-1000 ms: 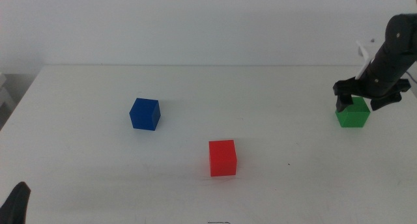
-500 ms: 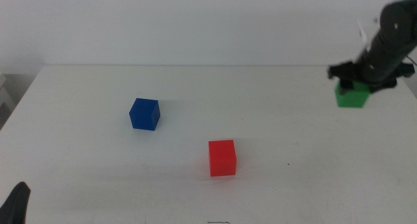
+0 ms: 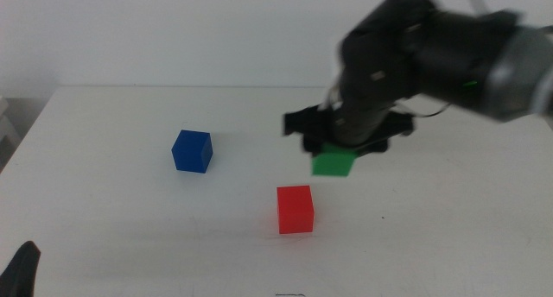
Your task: Stack red cubes first, then green, then blue cubes in a specific spot.
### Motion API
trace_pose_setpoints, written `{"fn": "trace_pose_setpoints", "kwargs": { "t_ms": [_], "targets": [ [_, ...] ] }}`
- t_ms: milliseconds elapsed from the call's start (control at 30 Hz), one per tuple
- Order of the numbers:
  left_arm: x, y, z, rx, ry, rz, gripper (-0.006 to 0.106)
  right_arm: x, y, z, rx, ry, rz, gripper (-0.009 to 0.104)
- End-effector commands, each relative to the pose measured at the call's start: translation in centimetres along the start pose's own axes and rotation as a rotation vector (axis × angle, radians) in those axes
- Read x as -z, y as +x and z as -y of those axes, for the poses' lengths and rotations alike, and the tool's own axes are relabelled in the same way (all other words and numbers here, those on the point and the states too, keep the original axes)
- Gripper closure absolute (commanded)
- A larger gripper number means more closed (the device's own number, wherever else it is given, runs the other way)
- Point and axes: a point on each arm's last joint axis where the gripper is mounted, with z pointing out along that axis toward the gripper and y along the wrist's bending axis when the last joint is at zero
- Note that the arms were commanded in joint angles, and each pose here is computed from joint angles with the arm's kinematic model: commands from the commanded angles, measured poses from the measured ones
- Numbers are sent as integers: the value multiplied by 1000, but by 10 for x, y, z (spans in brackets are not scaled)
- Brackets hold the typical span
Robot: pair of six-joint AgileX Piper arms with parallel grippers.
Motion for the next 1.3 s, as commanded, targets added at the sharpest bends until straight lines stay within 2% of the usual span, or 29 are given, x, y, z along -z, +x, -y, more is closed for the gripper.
{"fn": "trace_pose_setpoints", "kwargs": {
  "t_ms": [0,267,1133,1167,1267],
  "targets": [
    [2,-9,0,5,2,100,7,19,-7,-12,15,-14,78,96],
    [2,-9,0,5,2,100,7,2,0,-46,78,-6,49,96],
    [2,-9,0,5,2,100,7,-30,9,-53,81,22,-27,96],
    [2,-9,0,5,2,100,7,-27,9,-54,68,0,-30,38],
    [2,-9,0,5,2,100,7,-8,0,-50,51,-46,25,19]
  ]
}}
